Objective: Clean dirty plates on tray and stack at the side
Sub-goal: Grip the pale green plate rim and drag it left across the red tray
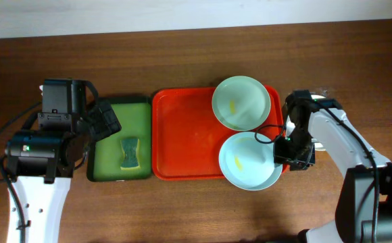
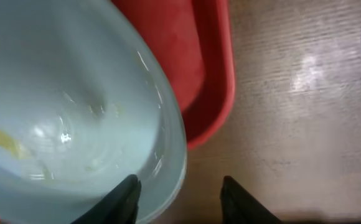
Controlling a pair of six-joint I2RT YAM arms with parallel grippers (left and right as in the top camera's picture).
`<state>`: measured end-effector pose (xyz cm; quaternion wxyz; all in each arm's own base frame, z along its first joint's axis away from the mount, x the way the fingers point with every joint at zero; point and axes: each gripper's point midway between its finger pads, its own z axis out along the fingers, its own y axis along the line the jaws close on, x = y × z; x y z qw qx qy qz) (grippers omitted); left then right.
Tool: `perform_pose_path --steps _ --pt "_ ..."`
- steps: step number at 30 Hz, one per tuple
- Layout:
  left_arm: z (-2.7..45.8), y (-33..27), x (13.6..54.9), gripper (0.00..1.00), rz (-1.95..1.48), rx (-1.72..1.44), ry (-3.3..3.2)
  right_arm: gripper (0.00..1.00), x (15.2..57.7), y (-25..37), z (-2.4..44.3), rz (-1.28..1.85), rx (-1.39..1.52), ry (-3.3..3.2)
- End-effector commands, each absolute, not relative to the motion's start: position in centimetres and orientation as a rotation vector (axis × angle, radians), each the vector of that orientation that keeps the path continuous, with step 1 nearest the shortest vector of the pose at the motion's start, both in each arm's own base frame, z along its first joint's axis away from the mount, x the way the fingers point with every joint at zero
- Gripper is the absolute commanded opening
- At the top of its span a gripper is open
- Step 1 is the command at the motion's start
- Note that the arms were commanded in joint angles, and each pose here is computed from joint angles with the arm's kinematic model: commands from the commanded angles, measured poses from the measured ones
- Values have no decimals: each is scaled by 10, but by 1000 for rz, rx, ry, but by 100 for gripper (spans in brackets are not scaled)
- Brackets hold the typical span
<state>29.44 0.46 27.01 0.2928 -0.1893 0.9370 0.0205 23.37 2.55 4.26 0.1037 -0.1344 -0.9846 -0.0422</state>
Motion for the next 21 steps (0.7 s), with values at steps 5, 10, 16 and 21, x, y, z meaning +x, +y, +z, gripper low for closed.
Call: perform_pose_path --steps 5,10,16,21 --pt "274 4 295 99 37 -520 2485 24 220 25 17 -95 -450 -2891" --pt "274 4 295 99 37 -520 2484 4 226 57 21 -375 -465 -2860" --pt "274 4 295 99 37 -520 2485 4 241 110 34 -719 -370 -2840" --pt "274 4 295 99 37 -520 2485 4 261 153 35 -777 -451 -2882"
